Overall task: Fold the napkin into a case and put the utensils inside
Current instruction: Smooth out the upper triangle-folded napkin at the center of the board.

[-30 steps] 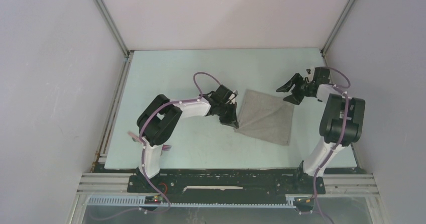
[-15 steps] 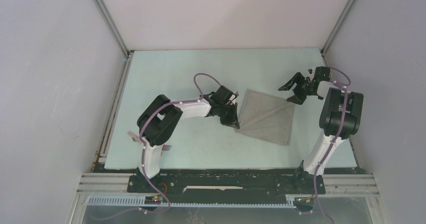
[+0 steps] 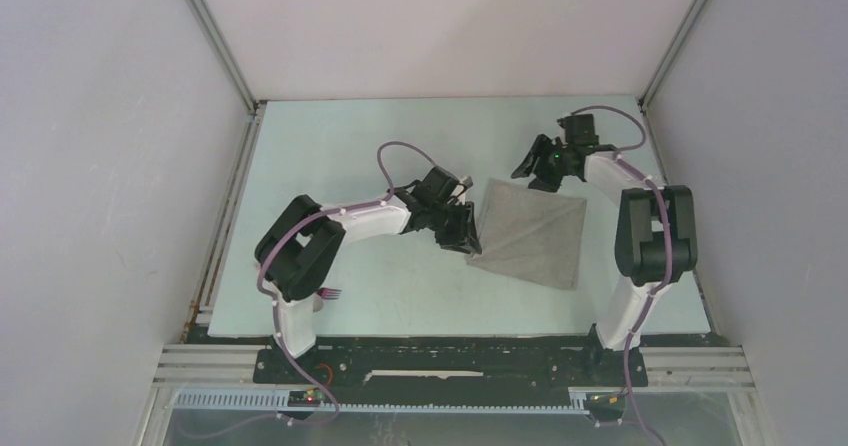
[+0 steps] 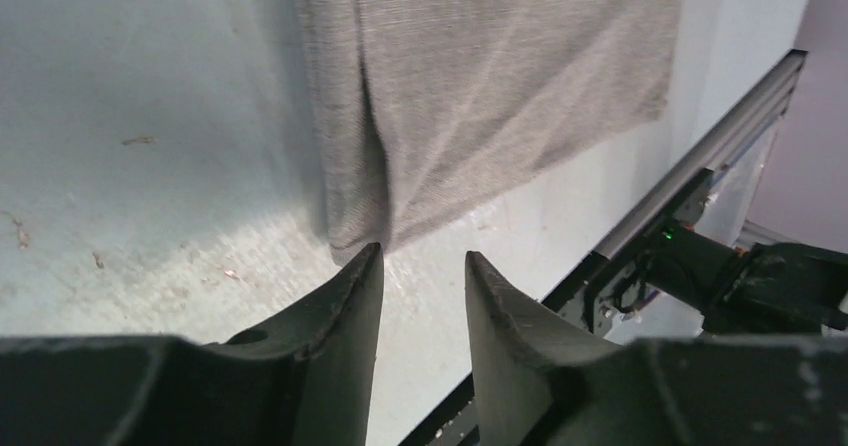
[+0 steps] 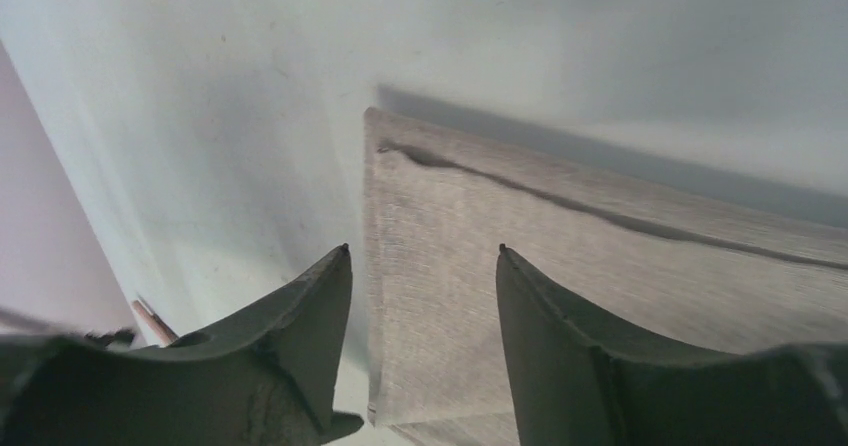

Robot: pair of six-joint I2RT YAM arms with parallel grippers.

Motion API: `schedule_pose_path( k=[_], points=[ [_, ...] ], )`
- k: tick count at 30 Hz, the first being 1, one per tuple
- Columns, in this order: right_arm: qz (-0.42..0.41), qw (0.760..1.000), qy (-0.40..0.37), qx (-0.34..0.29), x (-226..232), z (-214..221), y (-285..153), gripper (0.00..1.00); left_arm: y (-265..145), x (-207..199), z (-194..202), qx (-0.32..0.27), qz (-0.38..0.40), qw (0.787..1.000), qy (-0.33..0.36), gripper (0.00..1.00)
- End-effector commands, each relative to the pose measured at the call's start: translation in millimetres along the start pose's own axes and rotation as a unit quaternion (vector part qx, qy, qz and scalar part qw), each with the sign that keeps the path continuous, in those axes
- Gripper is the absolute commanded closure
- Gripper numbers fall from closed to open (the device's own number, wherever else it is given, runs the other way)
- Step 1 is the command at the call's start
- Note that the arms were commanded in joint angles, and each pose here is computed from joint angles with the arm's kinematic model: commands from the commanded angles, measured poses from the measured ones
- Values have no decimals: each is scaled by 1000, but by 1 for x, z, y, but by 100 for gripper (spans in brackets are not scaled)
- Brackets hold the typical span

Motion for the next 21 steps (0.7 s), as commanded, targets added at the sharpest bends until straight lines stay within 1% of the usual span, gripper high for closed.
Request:
schedule_pose_path(
  k=[1,4,7,9,11,12,13,18,19,21],
  points=[
    [28,999,-7,-33,22,0,23,39,-33,-28,-14,-41,33,998,29,56],
    [51,998,-19,-27,30,9,38,39,-32,-22,-17,-45,21,998,28,53],
    [65,997,-35,-28,38,15,48,39,-22,-13,-18,-36,13,999,22,54],
    [79,996,-42,-30,40,18,53,41,-12,-6,-19,-29,4,999,21,57],
    [86,995,-45,-28,42,20,58,48,-2,-1,-20,-22,-2,1000,17,60],
    [87,995,-45,-25,42,21,61,50,2,1,-19,-19,-4,1000,15,63],
    [89,995,-44,-24,42,22,64,51,6,3,-18,-16,-6,1000,13,66],
    [102,994,-45,-9,40,27,78,57,13,10,-11,-9,-7,1000,5,72],
    [104,993,-46,-8,40,27,80,59,14,11,-10,-9,-8,1000,4,73],
    [109,993,-47,-8,40,28,82,60,16,14,-6,-7,-10,1000,2,74]
  ],
)
Point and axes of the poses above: each gripper's point midway between its finger pads, its own y axis out along the fingers, its own x axis along the line the jaws close on, z = x × y, the point moved 5 cm from there along -y, back along the fingers, and after that the axes turned 12 degrees about y, right-handed, at the moved point
